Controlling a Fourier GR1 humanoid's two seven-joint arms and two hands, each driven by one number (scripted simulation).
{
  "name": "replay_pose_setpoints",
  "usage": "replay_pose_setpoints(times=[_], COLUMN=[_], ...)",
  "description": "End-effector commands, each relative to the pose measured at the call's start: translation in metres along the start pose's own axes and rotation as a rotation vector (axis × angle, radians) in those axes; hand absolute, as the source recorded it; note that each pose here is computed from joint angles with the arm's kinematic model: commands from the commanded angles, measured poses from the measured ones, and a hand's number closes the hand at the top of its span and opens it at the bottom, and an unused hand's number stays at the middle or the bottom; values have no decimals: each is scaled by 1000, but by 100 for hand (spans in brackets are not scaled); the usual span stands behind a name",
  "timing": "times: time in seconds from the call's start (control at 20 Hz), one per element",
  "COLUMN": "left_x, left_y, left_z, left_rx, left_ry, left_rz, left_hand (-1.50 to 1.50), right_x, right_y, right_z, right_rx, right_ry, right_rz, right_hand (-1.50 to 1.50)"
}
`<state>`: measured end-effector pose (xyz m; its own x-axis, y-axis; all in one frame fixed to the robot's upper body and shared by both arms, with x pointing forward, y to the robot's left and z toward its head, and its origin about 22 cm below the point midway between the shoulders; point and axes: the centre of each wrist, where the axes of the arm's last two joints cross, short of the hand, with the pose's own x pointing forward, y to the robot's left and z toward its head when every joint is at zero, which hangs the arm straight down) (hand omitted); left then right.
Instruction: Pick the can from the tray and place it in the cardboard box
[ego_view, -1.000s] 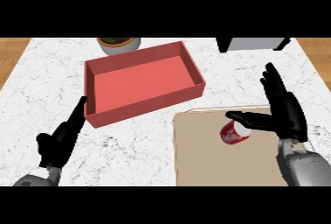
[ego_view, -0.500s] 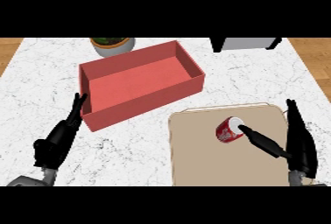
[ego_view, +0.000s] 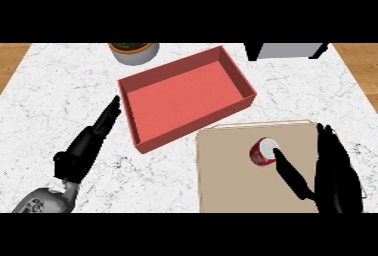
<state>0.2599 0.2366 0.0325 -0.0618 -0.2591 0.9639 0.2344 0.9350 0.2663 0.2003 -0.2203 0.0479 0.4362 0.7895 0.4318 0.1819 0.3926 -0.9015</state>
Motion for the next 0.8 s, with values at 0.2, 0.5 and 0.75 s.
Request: replay_pose_setpoints(times=[0.2,0.5,0.75], left_x=[7,15,8], left_y=[-14,-16,-28], left_z=[-15,-23,-15], left_rx=[-57,-58,-69], left_ry=[-27,-38,-41], left_rz=[-2,5,30], left_hand=[0,0,0], right_x=[73,97,116], right_y=[-52,-58,-23], right_z=[54,46,44], right_rx=[156,168,185], right_ry=[145,227,220], right_rz=[28,-20,-21], right_hand=[-150,-150,-150])
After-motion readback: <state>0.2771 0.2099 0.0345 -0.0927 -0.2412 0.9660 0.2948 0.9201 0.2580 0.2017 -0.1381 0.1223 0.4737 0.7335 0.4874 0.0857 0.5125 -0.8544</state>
